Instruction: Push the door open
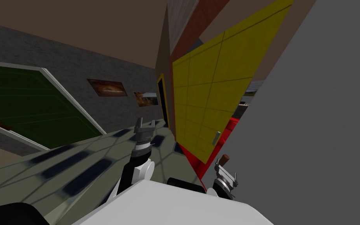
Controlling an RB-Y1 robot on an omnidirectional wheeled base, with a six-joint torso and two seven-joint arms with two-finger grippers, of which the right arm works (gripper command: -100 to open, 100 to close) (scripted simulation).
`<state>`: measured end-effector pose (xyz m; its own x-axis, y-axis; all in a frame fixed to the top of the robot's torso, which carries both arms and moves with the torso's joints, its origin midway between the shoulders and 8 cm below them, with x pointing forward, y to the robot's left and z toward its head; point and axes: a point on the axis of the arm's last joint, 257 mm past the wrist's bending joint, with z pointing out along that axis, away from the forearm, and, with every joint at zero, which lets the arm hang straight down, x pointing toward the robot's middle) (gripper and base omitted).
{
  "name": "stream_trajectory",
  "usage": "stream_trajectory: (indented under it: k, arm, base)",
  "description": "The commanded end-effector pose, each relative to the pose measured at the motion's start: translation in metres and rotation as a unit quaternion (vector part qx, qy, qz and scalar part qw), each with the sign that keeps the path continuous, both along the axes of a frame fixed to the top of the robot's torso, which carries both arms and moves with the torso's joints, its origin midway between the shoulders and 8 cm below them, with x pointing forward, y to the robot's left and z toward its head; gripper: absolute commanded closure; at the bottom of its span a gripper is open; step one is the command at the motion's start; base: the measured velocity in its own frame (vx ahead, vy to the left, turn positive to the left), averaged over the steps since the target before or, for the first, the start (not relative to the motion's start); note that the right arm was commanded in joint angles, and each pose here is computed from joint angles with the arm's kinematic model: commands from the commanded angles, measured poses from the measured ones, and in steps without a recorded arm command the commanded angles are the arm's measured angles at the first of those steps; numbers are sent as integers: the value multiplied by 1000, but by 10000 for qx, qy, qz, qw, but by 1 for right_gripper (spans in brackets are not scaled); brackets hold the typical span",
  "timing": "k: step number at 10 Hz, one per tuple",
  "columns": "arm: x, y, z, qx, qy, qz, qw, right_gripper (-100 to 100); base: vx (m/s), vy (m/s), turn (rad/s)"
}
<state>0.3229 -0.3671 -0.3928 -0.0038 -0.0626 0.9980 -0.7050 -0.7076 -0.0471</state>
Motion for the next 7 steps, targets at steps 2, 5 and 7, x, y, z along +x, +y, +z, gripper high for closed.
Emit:
stream_trajectory:
  k: [2,5,7]
  arm:
    - [-18,-31,-8,-193,171,-228,9994,100]
    - [-18,-31,-9,-194,174,-228,9994,100]
    - [-12,-29,-5,-193,116,-208,9995,100]
  base:
    - [16,-16,-6]
    - [-4,1,4]
    - [4,-2,-8]
